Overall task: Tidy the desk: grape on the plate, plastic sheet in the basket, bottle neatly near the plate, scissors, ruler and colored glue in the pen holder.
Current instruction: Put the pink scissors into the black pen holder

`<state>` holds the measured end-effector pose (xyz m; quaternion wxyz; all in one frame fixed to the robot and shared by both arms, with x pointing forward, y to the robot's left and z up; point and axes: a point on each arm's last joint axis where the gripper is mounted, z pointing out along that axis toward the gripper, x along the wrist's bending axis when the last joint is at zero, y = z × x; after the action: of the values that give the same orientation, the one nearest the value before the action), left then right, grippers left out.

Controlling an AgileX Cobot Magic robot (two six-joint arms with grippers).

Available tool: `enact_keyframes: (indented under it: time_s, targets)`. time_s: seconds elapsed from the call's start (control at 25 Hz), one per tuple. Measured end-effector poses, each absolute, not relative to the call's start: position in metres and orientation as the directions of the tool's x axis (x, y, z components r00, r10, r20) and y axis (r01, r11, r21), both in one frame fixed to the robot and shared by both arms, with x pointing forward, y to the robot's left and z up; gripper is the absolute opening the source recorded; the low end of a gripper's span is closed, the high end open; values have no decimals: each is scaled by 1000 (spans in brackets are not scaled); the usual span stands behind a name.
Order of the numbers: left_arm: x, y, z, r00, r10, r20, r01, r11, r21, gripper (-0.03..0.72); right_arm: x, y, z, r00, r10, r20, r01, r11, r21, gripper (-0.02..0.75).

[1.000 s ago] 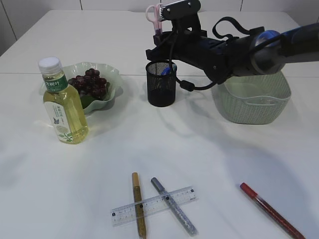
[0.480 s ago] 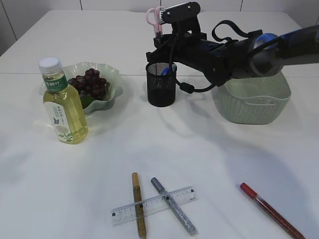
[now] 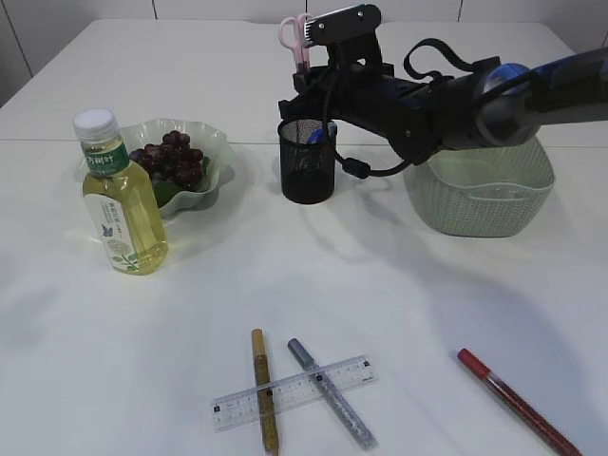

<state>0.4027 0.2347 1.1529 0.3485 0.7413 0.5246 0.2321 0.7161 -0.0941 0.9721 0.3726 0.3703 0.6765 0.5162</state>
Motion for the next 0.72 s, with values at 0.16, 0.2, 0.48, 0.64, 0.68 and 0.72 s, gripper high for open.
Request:
enact_keyframes:
  time_s: [0.16, 0.2, 0.48, 0.64, 0.68, 0.72]
  targets:
    - [403, 235, 1154, 342, 939, -22, 613, -205, 763, 433, 716, -94, 972, -448, 886, -122, 118, 193, 974, 250]
    - [403, 235, 1155, 343, 939, -24, 610, -203, 766, 433, 716, -94, 972, -449, 885, -127, 115, 198, 973, 290]
    - [403, 234, 1173, 345, 938, -28, 561, -182, 808, 433, 716, -94, 972, -449, 885, -127, 115, 198, 973, 395]
    - [403, 234, 1174, 345, 938, -29, 556, -180, 812, 433, 716, -94, 971, -448, 886, -122, 130, 199, 971, 398]
    - [403, 234, 1174, 345, 938, -29, 556, -180, 812, 433, 715, -95, 972, -447, 886, -122, 144, 206, 968, 399]
    - [403, 234, 1174, 345, 938, -29, 556, -180, 812, 433, 715, -96, 973, -447, 886, -123, 161, 215, 963, 399]
